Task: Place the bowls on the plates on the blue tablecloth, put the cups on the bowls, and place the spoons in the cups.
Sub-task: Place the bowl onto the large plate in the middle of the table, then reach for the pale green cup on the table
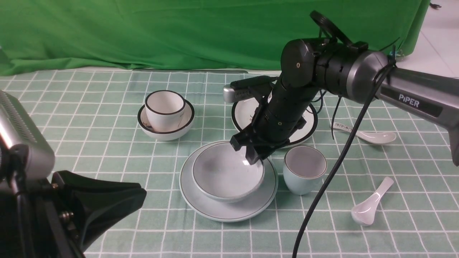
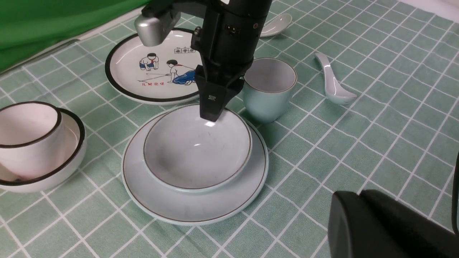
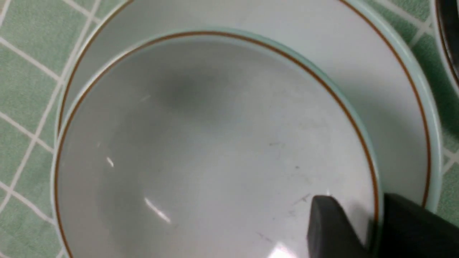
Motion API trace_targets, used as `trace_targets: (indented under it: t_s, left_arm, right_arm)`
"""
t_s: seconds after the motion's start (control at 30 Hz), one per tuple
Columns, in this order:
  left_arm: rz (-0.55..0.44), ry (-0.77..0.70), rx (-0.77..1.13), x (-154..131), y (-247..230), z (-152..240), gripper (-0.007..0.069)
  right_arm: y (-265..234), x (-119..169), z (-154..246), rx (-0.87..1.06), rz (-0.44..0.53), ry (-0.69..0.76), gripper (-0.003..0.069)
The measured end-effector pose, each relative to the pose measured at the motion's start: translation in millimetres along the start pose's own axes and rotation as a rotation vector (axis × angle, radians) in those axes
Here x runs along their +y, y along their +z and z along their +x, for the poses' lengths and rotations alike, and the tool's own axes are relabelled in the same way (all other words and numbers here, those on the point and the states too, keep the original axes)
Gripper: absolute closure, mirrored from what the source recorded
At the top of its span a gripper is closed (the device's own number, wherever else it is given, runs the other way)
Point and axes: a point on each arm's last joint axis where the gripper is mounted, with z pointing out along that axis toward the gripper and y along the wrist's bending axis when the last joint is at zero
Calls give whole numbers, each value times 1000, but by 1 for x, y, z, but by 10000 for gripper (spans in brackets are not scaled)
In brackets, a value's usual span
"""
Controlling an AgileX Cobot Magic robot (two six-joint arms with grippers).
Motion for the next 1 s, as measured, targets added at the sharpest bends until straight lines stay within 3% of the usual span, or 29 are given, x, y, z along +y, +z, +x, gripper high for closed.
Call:
trace_targets:
  t_s: [0.1,0.23,0.33,0.53,0.63,0.7,0.8,1.0]
  left_arm:
    - [0,0,0,0,0,0,617]
    - [0,0,0,0,0,0,617]
    - [1,1,1,0,0,0,617]
    - [-3,10,-20,-2,-5,-1,617]
    - [-6,16,-37,-3,-9,-1,617]
    - [-10,26,-57,-5,-14,-2,617]
    - [-10,36,-83,-7,-20,-2,617]
    - [-4,49,-117,-9,-23,-5,617]
  right_arm:
    - [-1,-2,-2,-23,29,-17,269]
    - [-27,-5,-4,-39,112,-75,217]
    - [-63,-2,-1,-43,162,-114,232]
    - [-137,11,42,19,182,-218,354]
    - [-131,13,59,64,145,-222,356]
    - [-105,11,72,116,109,-221,318]
    - [-81,7,70,106,98,-211,252]
    - [-53,2,60,73,99,-204,218]
